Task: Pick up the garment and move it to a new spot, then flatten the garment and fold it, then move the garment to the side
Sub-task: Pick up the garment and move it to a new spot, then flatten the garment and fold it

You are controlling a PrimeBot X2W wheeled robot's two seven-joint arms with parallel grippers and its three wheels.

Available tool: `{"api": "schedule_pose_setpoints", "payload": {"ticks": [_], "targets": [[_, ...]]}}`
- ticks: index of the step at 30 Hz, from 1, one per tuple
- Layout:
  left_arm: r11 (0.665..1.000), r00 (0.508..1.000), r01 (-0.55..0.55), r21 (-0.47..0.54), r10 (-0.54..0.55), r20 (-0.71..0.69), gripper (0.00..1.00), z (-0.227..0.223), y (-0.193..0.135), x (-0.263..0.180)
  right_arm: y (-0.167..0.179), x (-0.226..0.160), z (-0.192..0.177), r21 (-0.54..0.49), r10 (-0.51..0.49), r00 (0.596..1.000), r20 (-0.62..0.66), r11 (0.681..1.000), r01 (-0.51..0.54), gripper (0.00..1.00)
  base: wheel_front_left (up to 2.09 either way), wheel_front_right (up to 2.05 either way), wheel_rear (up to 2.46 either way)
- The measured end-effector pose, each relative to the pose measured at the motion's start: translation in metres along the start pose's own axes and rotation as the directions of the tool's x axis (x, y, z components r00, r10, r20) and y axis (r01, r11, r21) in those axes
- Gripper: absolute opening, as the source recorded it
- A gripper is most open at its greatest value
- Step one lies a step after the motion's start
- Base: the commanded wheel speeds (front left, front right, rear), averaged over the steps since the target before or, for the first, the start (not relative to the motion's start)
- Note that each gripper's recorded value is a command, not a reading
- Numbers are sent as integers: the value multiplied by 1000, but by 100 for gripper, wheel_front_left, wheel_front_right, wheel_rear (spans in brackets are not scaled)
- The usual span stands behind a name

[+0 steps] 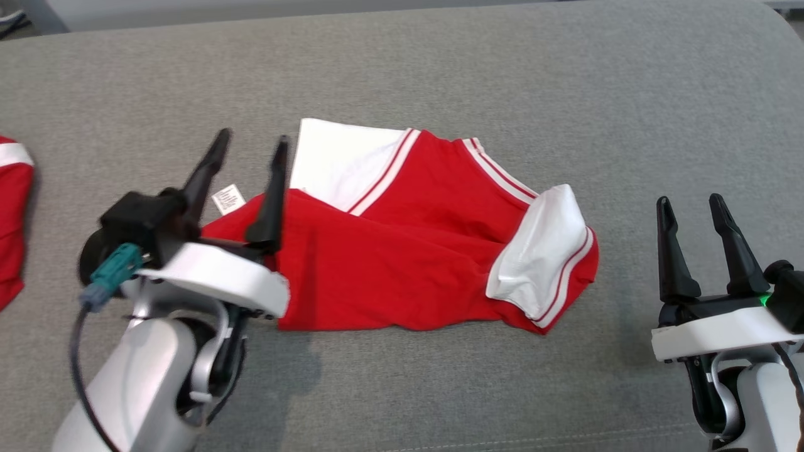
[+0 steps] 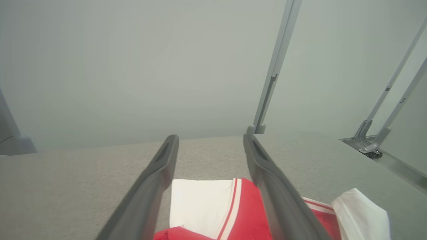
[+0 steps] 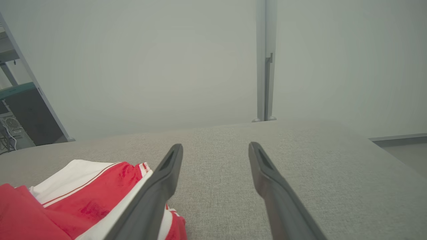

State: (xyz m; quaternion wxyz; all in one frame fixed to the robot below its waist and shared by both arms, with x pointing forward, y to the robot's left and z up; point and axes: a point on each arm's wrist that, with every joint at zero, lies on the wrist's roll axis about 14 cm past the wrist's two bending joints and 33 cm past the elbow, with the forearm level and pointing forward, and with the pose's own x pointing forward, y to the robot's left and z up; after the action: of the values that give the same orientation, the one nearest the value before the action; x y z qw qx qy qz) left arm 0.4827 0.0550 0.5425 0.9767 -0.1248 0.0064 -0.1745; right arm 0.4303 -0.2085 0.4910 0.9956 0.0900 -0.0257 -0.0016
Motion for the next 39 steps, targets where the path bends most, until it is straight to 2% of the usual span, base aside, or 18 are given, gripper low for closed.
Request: {"api": "schedule_pose_setpoints", "payload": {"ticks": [4, 7, 10, 18, 27, 39], "targets": [[975, 976, -219, 39, 218, 30, 100, 13, 69, -40, 18, 7, 2, -23, 62, 998, 5, 998, -62, 100, 0, 0, 0], [944, 945, -326, 46, 325, 30, 100, 14, 100, -72, 28, 9, 5, -31, 95, 995, 14, 995, -94, 100, 0, 0, 0], [914, 916, -402, 48, 401, 26, 100, 14, 118, -100, 30, 2, 0, -45, 108, 994, -9, 993, -108, 100, 0, 0, 0], [890, 892, -452, 62, 453, 9, 100, 6, 125, -147, 33, -23, -13, -59, 119, 991, -63, 991, -122, 100, 0, 0, 0], [889, 889, -455, 45, 457, -32, 100, -9, 108, -184, 30, -59, -23, -54, 88, 991, -101, 994, -94, 100, 0, 0, 0], [900, 900, -434, 46, 435, -19, 100, -2, 95, -189, 35, -71, -16, -49, 88, 992, -87, 995, -92, 100, 0, 0, 0]]}}
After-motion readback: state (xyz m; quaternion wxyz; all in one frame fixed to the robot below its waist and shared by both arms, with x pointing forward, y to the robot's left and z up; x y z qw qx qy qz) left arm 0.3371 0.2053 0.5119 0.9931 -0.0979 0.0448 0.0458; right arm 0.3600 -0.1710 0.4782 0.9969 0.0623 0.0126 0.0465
